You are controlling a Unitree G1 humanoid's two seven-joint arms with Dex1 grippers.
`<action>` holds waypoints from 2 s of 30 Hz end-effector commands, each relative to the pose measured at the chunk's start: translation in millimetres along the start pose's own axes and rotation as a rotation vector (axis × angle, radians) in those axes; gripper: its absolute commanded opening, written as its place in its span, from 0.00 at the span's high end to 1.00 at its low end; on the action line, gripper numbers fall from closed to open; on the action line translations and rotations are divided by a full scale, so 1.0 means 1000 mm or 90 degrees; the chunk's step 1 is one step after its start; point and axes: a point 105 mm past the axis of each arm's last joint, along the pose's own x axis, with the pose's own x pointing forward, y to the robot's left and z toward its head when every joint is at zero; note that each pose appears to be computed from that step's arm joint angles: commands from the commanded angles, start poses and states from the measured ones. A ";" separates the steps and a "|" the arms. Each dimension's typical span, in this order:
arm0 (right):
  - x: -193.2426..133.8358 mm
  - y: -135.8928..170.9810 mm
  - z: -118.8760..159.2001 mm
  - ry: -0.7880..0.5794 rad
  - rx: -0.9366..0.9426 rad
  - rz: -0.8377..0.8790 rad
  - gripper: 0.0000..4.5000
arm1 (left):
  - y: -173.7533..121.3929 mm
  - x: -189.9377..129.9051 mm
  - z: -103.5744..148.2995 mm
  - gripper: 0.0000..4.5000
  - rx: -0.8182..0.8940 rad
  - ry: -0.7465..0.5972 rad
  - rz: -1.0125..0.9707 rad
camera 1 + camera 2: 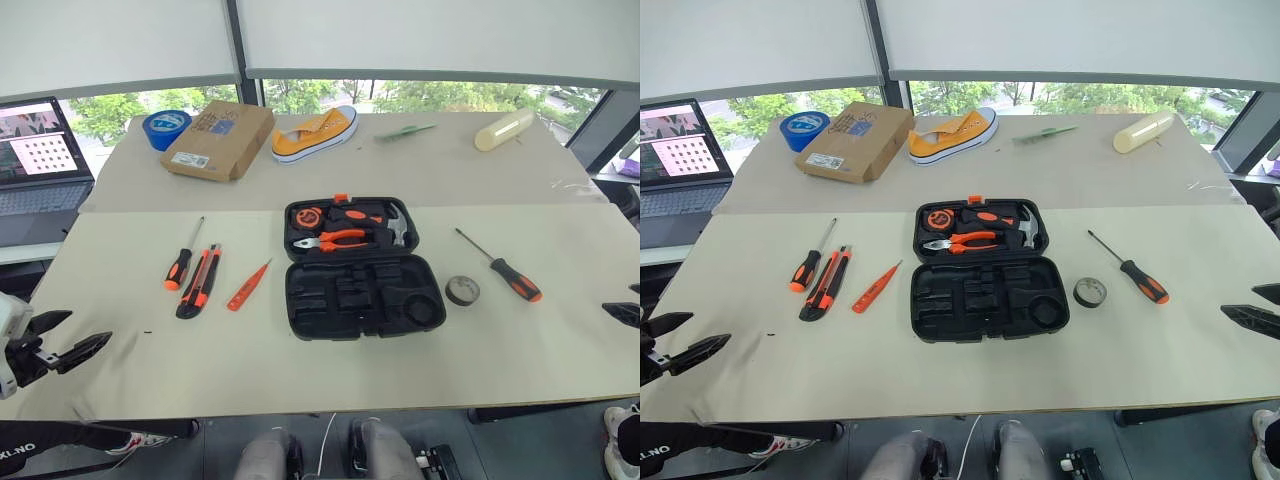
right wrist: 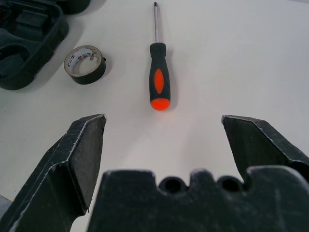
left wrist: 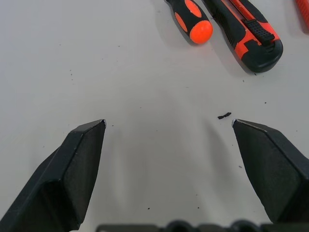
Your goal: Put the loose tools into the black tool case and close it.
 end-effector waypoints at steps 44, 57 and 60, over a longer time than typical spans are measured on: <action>0.090 0.196 0.134 -0.260 -0.261 0.293 0.00 | -0.002 0.146 0.120 0.80 0.029 -0.048 0.068; 0.086 0.171 0.092 -0.164 -0.220 0.185 0.00 | -0.187 0.176 0.204 0.80 0.490 -0.219 -0.442; 0.083 0.171 0.089 -0.165 -0.216 0.175 0.00 | -0.202 0.188 0.198 0.80 0.522 -0.195 -0.460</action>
